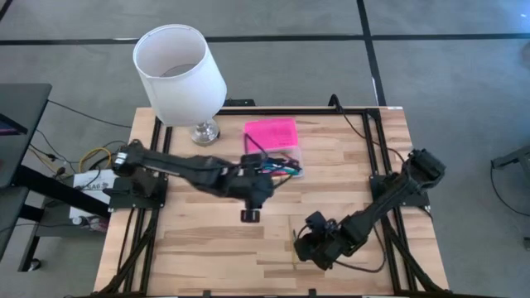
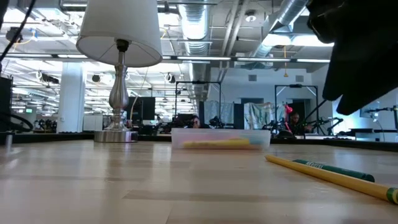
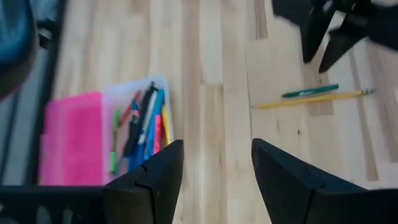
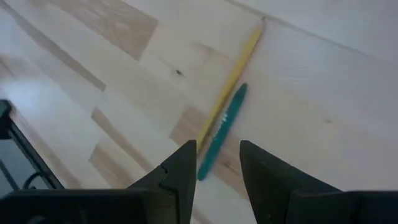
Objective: Pick & place school supplies into a supply box
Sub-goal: Put the green crayon into the pink supply box
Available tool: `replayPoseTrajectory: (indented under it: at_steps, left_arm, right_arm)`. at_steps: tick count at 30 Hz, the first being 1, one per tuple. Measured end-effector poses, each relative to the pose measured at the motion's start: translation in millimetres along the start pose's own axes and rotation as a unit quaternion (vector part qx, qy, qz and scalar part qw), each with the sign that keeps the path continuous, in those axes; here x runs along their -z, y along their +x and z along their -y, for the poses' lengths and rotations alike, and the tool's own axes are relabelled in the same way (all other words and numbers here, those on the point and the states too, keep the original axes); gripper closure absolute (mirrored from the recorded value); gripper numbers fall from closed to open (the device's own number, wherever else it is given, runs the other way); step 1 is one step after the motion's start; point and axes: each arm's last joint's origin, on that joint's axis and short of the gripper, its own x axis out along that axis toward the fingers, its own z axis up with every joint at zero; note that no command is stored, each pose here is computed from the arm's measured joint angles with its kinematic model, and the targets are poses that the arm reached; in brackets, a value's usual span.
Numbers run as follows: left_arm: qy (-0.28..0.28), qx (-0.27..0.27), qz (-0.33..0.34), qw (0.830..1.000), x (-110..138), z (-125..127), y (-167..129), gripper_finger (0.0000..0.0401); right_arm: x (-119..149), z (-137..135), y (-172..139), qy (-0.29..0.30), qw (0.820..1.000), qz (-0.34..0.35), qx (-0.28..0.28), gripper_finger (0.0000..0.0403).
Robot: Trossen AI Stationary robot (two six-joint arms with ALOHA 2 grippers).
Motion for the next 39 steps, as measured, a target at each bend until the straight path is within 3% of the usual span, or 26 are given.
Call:
replayPoseTrajectory:
  at_steps: [7, 15, 39]
  left_arm:
    - [-0.002, -0.047, 0.043, 0.998, 12.7, 21.6, -54.0, 0.0216]
    - [-0.009, -0.081, 0.065, 0.995, 28.8, 33.0, -90.5, 0.0216]
    - [-0.031, -0.089, 0.072, 0.993, 39.1, 44.7, -104.4, 0.0216]
  right_arm:
    - [3.9, -16.8, 23.5, 0.011, 1.000, 0.003, 0.016, 0.0301]
    - [7.0, -23.8, 46.4, 0.021, 0.996, -0.030, 0.078, 0.0327]
    - [9.7, -23.1, 51.4, 0.025, 0.995, -0.027, 0.090, 0.0333]
